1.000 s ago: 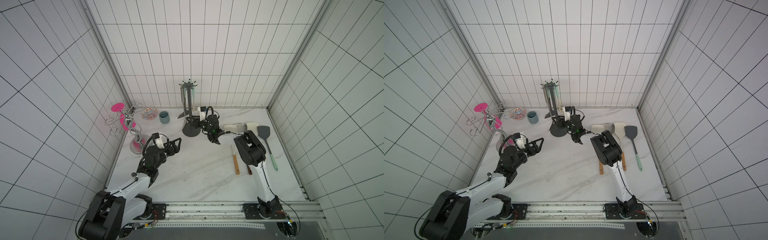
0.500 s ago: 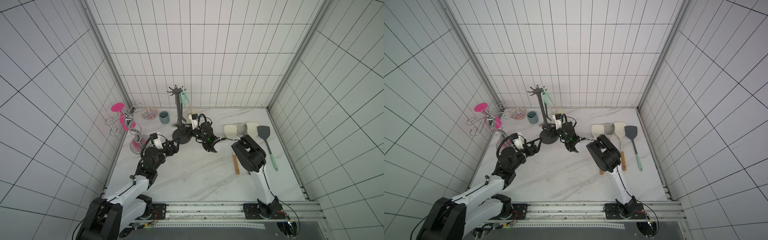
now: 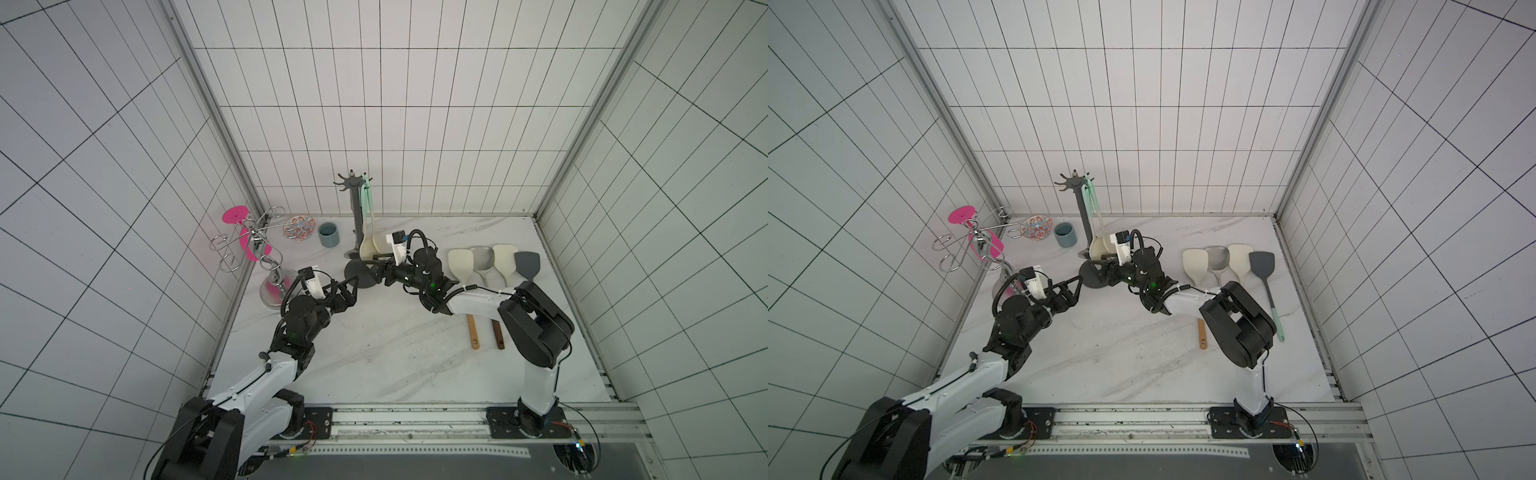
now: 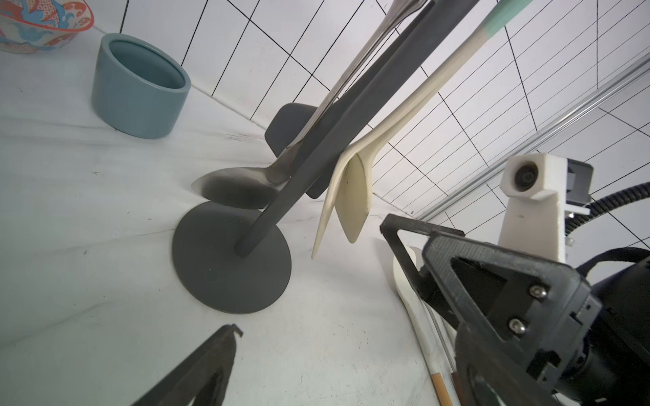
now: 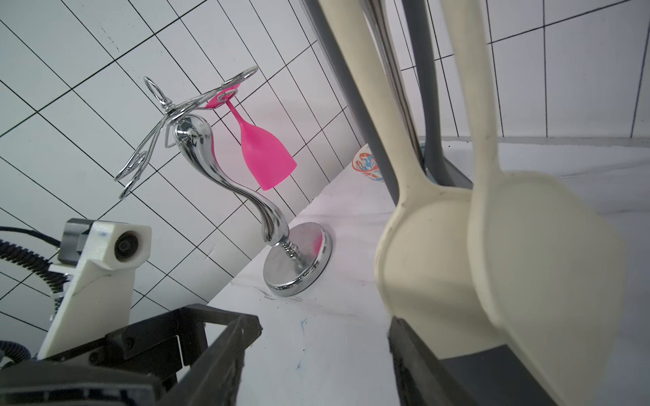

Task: Take the spatula off the kitchen utensil rack
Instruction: Move the rack to the center of the board.

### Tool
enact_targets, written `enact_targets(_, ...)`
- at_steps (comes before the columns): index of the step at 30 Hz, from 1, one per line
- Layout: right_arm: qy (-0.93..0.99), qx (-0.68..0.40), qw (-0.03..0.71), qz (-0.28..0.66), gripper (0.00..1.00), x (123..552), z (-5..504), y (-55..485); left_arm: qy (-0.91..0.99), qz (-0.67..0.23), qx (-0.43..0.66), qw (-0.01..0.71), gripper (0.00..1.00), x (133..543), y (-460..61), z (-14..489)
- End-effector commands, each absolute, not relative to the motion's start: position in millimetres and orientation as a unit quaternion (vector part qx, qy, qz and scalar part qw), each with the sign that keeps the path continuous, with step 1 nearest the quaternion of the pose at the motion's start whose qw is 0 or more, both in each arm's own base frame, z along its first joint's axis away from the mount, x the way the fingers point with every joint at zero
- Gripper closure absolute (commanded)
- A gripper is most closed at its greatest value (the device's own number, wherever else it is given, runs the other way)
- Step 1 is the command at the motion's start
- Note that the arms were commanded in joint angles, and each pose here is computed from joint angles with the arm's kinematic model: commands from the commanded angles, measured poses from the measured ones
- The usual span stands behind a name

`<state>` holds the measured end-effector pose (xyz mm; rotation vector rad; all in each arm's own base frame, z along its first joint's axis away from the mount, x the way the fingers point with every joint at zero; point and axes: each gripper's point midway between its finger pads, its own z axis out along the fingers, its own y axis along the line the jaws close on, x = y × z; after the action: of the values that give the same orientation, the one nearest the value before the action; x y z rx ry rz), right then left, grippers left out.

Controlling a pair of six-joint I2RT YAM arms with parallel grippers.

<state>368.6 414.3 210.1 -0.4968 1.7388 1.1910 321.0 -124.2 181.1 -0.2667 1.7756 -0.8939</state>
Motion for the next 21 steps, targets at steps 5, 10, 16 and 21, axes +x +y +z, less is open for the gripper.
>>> enact_targets(5,0.764,-0.203,0.41,0.456,0.31,338,177,390,0.755,-0.346,-0.115,0.546,0.02,321,-115,172)
enact_targets(10,0.78,-0.202,0.404,0.433,0.3,329,179,375,0.754,-0.352,-0.113,0.543,0.02,322,-118,171)
enact_targets(16,0.783,-0.204,0.419,0.412,0.28,315,201,354,0.749,-0.364,-0.104,0.543,0.03,321,-122,175)
enact_targets(21,0.785,-0.208,0.436,0.387,0.28,309,221,337,0.742,-0.373,-0.091,0.55,0.03,318,-126,183)
